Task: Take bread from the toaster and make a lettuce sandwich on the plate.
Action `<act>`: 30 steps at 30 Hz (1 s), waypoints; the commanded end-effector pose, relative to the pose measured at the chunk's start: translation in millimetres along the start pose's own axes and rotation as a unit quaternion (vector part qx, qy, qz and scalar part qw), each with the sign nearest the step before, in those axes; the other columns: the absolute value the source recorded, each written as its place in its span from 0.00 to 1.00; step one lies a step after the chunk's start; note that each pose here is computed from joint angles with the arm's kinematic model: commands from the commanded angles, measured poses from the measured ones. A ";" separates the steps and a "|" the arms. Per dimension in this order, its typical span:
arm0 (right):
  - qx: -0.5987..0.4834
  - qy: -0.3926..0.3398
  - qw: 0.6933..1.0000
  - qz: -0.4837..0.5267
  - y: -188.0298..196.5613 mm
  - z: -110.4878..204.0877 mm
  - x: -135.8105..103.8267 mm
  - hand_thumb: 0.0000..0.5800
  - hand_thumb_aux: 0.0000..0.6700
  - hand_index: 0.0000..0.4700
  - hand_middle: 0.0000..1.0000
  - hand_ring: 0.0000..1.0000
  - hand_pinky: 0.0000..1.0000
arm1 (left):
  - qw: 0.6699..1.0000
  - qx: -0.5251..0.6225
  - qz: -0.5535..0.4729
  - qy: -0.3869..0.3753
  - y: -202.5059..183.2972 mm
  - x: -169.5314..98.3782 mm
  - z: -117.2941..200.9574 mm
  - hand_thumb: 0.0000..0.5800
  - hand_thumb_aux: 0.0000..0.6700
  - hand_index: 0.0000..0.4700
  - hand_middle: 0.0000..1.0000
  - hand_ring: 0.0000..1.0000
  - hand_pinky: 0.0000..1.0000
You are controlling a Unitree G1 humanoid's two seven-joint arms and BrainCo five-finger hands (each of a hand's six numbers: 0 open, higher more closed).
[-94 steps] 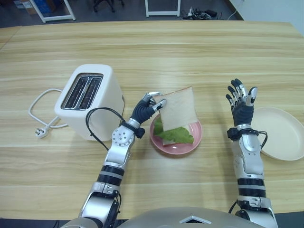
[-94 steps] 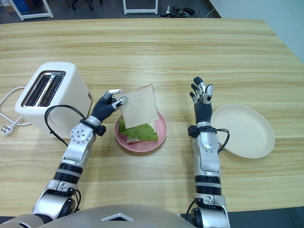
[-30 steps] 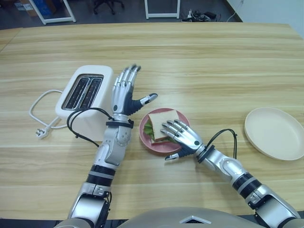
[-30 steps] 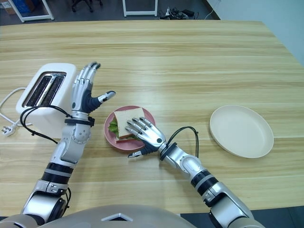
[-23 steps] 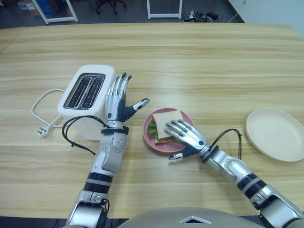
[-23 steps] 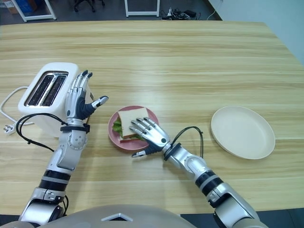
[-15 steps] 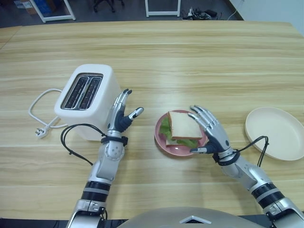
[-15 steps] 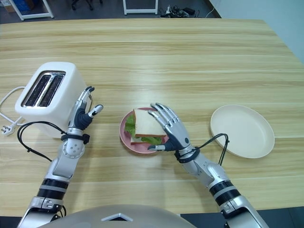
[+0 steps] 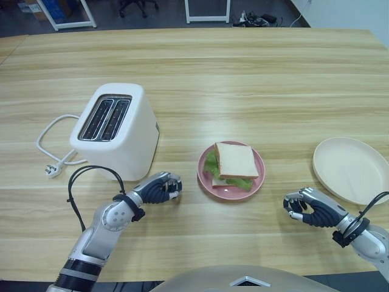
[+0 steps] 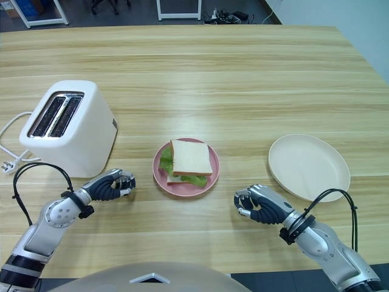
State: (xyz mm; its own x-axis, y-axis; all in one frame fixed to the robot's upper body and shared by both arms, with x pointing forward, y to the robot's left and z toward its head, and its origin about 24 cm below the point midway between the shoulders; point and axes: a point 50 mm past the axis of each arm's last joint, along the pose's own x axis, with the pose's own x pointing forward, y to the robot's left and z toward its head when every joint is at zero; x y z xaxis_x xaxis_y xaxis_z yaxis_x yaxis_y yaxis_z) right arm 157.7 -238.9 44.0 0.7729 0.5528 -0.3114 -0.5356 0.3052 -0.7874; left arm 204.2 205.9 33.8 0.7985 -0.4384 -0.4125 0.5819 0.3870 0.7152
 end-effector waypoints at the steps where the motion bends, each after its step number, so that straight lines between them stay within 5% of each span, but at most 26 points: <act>1: -0.014 0.033 0.998 0.044 20.8 -7.7 23.7 1.00 1.00 1.00 1.00 1.00 1.00 | 0.999 0.017 -0.042 0.024 -16.3 13.5 1.5 1.00 1.00 1.00 1.00 1.00 1.00; 11: -0.061 0.012 0.998 -0.001 44.4 5.6 134.3 1.00 1.00 1.00 1.00 1.00 1.00 | 0.998 0.039 -0.002 0.046 -24.3 74.5 4.7 1.00 1.00 1.00 1.00 1.00 1.00; 19: -0.107 0.029 0.993 -0.052 19.3 4.6 185.4 1.00 1.00 1.00 1.00 1.00 1.00 | 0.998 0.043 0.039 0.040 -7.8 124.8 15.9 1.00 1.00 1.00 1.00 1.00 1.00; 24: -0.117 0.030 0.991 -0.062 15.5 1.9 189.3 1.00 1.00 1.00 1.00 1.00 1.00 | 0.997 0.041 0.053 0.027 -3.5 130.3 18.6 1.00 1.00 1.00 1.00 1.00 1.00; 25: -0.106 0.019 0.992 -0.067 13.9 2.3 184.9 1.00 1.00 1.00 1.00 1.00 1.00 | 0.997 0.034 0.061 0.014 -1.8 127.4 20.8 1.00 0.95 0.95 1.00 1.00 1.00; 26: -0.082 0.001 0.994 -0.074 11.3 4.0 178.0 1.00 1.00 1.00 1.00 1.00 1.00 | 0.997 0.023 0.076 -0.004 1.5 122.8 24.2 0.84 0.60 0.60 0.97 0.97 0.97; 27: -0.038 -0.028 0.995 -0.085 6.8 8.9 168.1 1.00 1.00 1.00 1.00 1.00 1.00 | 0.994 0.004 0.101 -0.032 7.2 116.4 30.0 0.08 0.04 0.04 0.67 0.67 0.67; 28: 0.013 -0.071 0.992 -0.103 -1.2 17.3 154.8 1.00 1.00 1.00 1.00 1.00 1.00 | 0.989 -0.030 0.132 -0.067 14.8 107.8 38.2 0.00 0.00 0.00 0.15 0.15 0.15; 29: 0.067 -0.118 0.982 -0.133 -13.4 27.7 139.6 1.00 1.00 1.00 1.00 1.00 1.00 | 0.977 -0.073 0.164 -0.112 23.8 96.3 48.9 0.00 0.00 0.00 0.00 0.00 0.00; 30: 0.111 -0.159 0.967 -0.164 -26.4 37.2 125.7 0.00 0.00 0.00 0.31 0.31 0.31 | 0.961 -0.113 0.196 -0.157 32.7 84.4 59.0 0.00 0.00 0.00 0.00 0.00 0.00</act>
State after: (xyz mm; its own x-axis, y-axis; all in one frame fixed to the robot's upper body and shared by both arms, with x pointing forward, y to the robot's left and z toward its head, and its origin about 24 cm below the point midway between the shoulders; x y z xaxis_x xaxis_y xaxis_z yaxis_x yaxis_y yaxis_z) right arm 277.7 -135.6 9.3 0.8189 0.5727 -0.0374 -0.3508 0.4479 -0.8224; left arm 295.2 130.2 21.7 0.8975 -0.4211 -0.1312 0.3644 0.5403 0.7584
